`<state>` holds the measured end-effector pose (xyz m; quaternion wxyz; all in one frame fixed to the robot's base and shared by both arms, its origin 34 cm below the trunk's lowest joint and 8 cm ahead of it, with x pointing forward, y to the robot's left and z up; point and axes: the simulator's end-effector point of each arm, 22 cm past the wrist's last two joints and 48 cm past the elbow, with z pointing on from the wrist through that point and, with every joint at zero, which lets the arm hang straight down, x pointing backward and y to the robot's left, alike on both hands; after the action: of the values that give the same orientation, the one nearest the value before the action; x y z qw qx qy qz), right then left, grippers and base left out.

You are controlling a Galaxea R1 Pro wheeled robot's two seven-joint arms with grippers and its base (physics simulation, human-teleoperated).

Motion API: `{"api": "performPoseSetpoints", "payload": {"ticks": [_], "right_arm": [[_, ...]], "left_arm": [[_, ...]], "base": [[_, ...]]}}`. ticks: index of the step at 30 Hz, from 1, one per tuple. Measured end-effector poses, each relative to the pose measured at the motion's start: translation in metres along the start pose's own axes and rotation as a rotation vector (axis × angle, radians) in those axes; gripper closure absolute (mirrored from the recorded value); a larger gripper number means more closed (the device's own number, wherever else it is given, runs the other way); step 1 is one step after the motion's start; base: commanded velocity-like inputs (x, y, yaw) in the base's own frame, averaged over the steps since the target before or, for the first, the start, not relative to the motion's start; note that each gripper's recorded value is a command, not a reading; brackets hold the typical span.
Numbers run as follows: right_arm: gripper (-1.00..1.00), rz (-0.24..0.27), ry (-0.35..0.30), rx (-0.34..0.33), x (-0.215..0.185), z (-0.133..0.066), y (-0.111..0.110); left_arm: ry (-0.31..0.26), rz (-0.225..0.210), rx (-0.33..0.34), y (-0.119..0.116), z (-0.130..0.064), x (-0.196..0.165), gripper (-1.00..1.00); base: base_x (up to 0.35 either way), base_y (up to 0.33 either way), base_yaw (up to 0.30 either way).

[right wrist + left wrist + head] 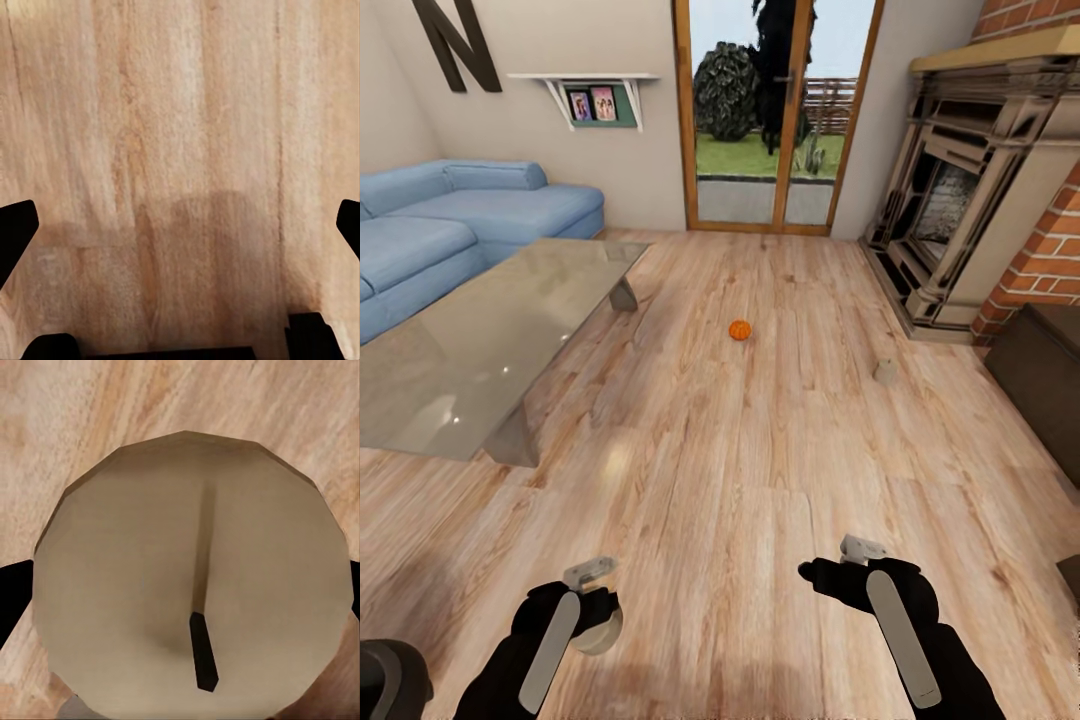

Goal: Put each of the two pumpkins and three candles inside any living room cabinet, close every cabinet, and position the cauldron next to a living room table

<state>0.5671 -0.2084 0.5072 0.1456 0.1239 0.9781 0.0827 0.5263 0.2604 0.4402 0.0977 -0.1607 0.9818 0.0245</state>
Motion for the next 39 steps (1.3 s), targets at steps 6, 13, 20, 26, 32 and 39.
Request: {"api": "performPoseSetpoints", "payload": {"ticks": [6, 13, 20, 26, 32, 39], "right_arm": [[-1.0, 0.002, 0.019, 0.012, 0.002, -0.005, -0.002], [-1.0, 0.01, 0.076, 0.039, 0.018, -0.001, -0.009], [-1.0, 0.058, 0.136, 0.099, 0.051, 0.019, -0.031], [-1.0, 0.072, 0.163, 0.124, 0.062, 0.021, -0.038], [-1.0, 0.084, 0.169, 0.145, 0.066, 0.018, -0.045], [-1.0, 0.089, 0.184, 0.154, 0.073, 0.023, -0.049]], "left_arm": [[0.062, 0.008, -0.021, 0.006, 0.003, 0.02, 1.0], [0.142, -0.002, -0.071, 0.018, 0.021, 0.06, 1.0], [0.164, 0.002, -0.079, 0.018, 0.014, 0.067, 1.0], [0.191, 0.003, -0.088, 0.017, 0.011, 0.078, 1.0], [0.175, 0.049, -0.14, 0.028, 0.008, 0.071, 1.0], [0.179, 0.059, -0.156, 0.032, 0.013, 0.076, 1.0]], "base": [[0.0, 0.0, 0.0], [0.0, 0.0, 0.0], [0.0, 0.0, 0.0], [0.0, 0.0, 0.032], [0.0, 0.0, 0.06], [0.0, 0.0, 0.062]]}}
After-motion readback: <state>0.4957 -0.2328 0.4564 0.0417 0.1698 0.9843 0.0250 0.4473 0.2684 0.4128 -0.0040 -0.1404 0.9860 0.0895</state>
